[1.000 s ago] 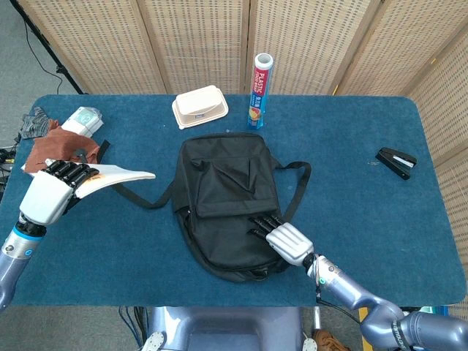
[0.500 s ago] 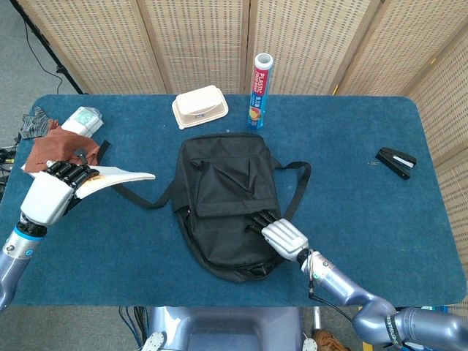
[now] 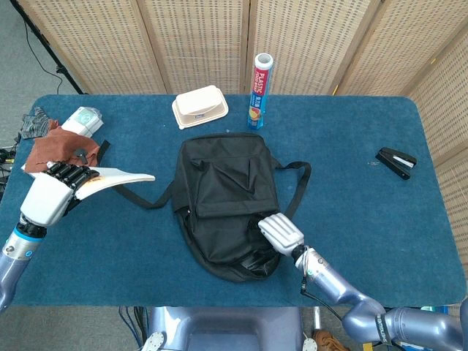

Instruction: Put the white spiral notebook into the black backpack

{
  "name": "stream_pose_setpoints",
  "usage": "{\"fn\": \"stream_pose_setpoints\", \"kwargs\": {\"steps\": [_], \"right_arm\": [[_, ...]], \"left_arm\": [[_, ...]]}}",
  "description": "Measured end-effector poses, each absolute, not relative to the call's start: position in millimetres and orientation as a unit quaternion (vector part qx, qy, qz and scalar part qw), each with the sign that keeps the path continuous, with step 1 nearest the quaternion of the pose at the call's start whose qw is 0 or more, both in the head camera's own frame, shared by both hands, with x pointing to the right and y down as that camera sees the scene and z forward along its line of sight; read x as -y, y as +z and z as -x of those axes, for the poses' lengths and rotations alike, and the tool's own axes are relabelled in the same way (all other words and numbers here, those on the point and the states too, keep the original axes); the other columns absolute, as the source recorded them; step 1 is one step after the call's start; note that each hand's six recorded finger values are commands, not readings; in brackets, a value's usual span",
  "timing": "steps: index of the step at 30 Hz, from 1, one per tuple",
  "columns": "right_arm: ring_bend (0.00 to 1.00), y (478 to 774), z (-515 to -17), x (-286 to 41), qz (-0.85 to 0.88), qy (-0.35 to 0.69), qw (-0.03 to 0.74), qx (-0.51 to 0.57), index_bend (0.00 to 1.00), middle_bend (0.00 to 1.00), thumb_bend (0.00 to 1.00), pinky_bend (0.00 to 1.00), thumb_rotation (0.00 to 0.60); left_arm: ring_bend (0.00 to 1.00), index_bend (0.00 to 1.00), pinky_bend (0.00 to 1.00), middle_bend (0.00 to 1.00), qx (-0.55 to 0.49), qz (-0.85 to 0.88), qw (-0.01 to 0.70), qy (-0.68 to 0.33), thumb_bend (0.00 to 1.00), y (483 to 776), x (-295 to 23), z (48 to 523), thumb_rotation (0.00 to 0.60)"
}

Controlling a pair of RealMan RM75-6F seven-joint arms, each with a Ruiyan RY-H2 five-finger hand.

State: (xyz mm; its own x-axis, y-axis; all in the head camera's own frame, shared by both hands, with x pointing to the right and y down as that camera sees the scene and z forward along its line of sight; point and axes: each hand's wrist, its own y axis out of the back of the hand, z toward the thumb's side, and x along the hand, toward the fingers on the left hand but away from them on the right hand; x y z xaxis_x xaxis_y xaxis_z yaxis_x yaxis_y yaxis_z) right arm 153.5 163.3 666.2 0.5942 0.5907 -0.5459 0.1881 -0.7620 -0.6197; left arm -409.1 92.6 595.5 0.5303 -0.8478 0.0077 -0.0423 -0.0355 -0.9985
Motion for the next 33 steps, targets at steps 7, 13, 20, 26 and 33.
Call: {"fn": "stream_pose_setpoints", "kwargs": {"steps": [7, 13, 20, 26, 33], "right_arm": [[0.34, 664, -152, -161, 0.865, 0.378, 0.202, 0.261, 0.59, 0.44, 0.54, 0.55, 0.6], [0.34, 658, -147, -152, 0.871, 0.371, 0.116, 0.3, 0.59, 0.44, 0.61, 0.55, 0.6], [0.34, 654, -143, -126, 0.858, 0.376, 0.04, 0.349, 0.59, 0.44, 0.64, 0.56, 0.6], [0.35, 651, -137, -92, 0.832, 0.391, -0.01, 0.394, 0.59, 0.44, 0.65, 0.57, 0.6], [0.35, 640, -131, -45, 0.802, 0.404, -0.008, 0.44, 0.59, 0.44, 0.65, 0.58, 0.6]], "left_arm": [[0.54, 0.74, 0.57, 0.71, -0.354, 0.644, 0.597, -0.32, 0.91, 594, -97, 407, 0.6], [0.55, 0.76, 0.58, 0.72, -0.368, 0.657, 0.602, -0.267, 0.9, 582, -108, 394, 0.6], [0.55, 0.76, 0.59, 0.72, -0.381, 0.675, 0.606, -0.179, 0.9, 566, -129, 372, 0.6], [0.55, 0.77, 0.59, 0.72, -0.381, 0.697, 0.597, -0.115, 0.9, 559, -150, 353, 0.6], [0.55, 0.77, 0.59, 0.73, -0.378, 0.716, 0.583, -0.07, 0.9, 554, -164, 339, 0.6]]}}
